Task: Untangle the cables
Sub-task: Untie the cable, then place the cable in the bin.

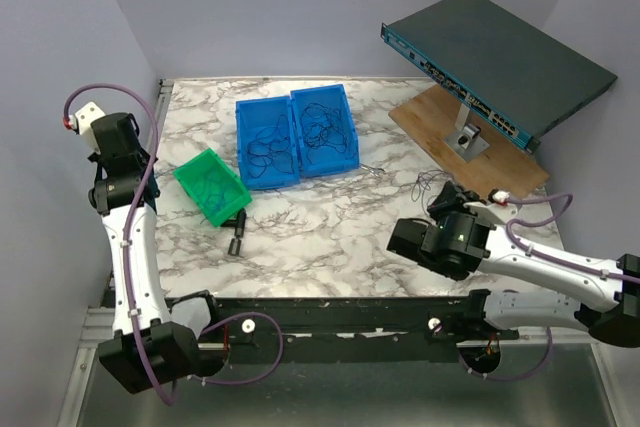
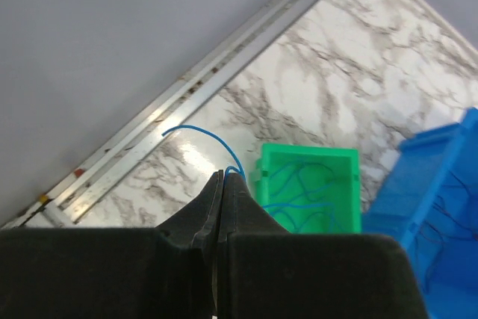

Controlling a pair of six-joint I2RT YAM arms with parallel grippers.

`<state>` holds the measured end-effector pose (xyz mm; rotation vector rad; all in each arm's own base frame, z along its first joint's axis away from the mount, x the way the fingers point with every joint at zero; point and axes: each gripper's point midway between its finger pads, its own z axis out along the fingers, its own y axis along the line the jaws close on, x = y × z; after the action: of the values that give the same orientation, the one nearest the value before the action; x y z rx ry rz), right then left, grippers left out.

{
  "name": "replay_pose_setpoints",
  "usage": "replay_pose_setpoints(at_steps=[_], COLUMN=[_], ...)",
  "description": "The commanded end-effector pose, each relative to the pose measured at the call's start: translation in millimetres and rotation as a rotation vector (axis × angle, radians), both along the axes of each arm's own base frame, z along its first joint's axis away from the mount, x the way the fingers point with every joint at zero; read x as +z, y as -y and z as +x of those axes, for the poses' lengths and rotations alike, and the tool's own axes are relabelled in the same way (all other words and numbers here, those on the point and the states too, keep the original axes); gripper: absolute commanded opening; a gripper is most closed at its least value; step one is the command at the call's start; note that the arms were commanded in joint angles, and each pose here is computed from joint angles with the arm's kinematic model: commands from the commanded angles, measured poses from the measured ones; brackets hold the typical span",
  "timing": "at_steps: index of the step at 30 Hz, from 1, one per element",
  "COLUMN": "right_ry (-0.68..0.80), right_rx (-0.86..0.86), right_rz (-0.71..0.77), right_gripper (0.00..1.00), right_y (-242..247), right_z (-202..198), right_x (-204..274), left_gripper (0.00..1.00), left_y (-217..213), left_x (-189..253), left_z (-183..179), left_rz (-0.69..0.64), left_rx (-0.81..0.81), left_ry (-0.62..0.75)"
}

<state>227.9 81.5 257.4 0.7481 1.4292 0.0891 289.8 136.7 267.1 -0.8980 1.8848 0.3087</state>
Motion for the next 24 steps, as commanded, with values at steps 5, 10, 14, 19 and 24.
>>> replay_pose_setpoints(at_steps=[5,10,14,19,24], right_ry=[0.168,0.245,0.305,0.342,0.365], right_rx=[0.041,0.057,0.062,0.064,0.081], right_rz=[-0.132,0.002,0.141,0.224,0.278], right_gripper=[0.01,0.01,0.01,0.01,0.01], right_y=[-59.8,-73.9,-86.6,-103.4,-110.7], right_z=[26.0,33.0,37.8,43.4,44.0], right_x=[23.5,19.7,30.8,48.4,42.8], left_gripper=[0.00,0.00,0.00,0.00,0.00], left_y=[69.7,113.1,126.2,116.9,117.1], left_x=[30.5,32.4,21.2,5.5,1.2], left_z=[14.2,2.5,-0.8,4.9,8.9], left_rz=[-0.038,-0.060,-0.083,-0.064,-0.059], left_rx=[-0.353,-0.583,-0.630,-0.590,-0.598], left_ry=[0.115,0.132,0.121,0.047,0.030])
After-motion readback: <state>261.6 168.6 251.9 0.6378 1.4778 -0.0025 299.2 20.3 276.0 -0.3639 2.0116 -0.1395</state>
